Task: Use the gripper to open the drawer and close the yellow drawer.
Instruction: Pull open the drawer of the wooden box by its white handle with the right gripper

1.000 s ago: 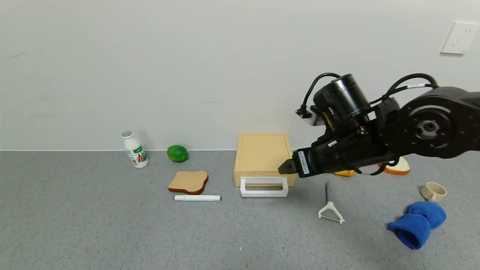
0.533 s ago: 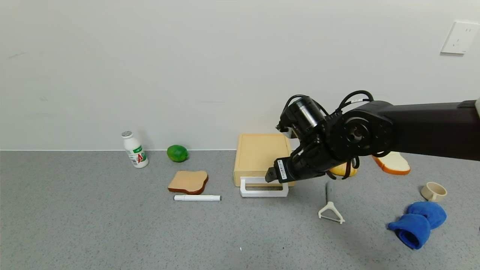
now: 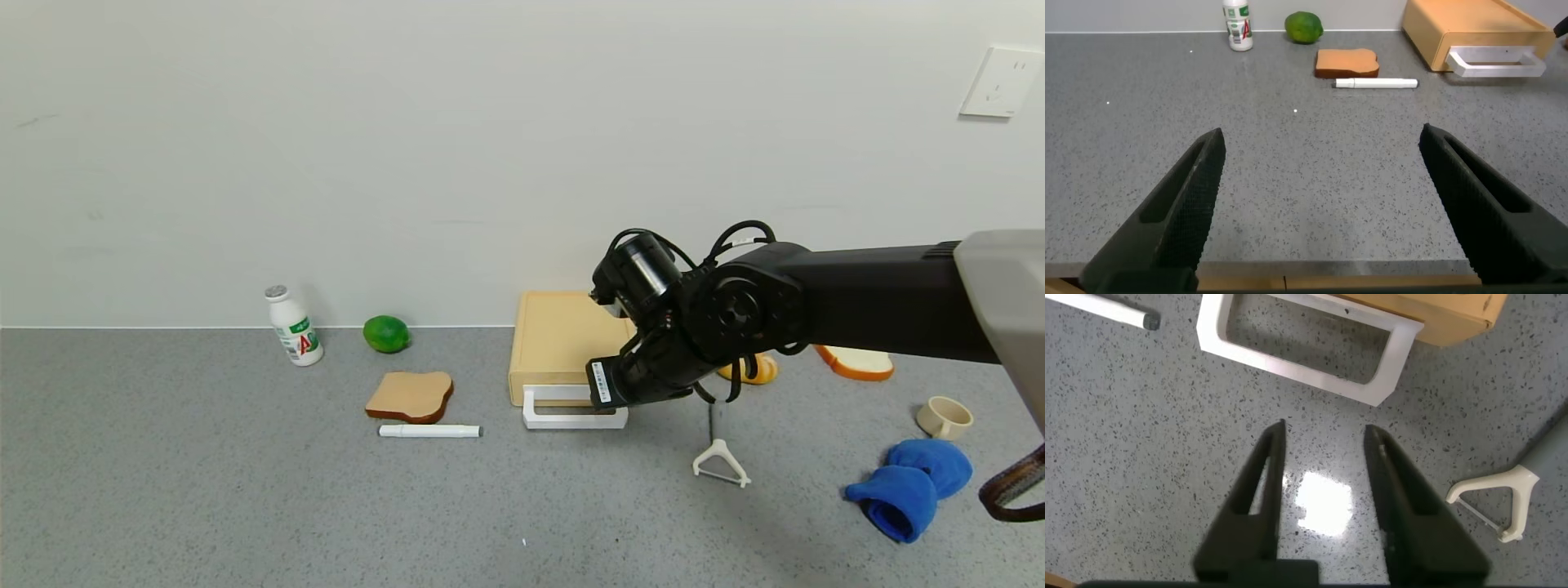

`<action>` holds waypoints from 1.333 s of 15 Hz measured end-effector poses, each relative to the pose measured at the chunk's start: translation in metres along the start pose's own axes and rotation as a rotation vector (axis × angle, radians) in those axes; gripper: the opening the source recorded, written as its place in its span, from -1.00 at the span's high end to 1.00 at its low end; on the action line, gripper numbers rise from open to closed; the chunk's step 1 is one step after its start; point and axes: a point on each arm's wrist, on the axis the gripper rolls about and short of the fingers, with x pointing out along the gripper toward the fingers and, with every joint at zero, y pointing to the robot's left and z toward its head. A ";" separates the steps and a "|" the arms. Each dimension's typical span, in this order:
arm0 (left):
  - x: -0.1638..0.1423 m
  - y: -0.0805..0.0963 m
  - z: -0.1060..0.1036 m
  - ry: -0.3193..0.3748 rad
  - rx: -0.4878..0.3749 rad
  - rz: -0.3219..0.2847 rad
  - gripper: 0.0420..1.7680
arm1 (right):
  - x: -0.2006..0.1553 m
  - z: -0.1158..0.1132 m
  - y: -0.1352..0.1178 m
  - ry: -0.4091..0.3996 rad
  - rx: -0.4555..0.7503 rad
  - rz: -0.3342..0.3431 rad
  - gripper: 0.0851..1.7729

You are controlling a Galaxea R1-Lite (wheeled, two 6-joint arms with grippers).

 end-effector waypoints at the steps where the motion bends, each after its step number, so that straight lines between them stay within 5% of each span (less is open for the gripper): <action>1: 0.000 0.000 0.000 0.000 0.000 0.000 -0.94 | 0.001 0.001 0.001 -0.003 0.001 0.002 1.00; 20: 0.000 0.000 0.000 0.000 0.000 0.000 -0.94 | 0.076 0.009 -0.007 -0.019 0.024 -0.019 0.96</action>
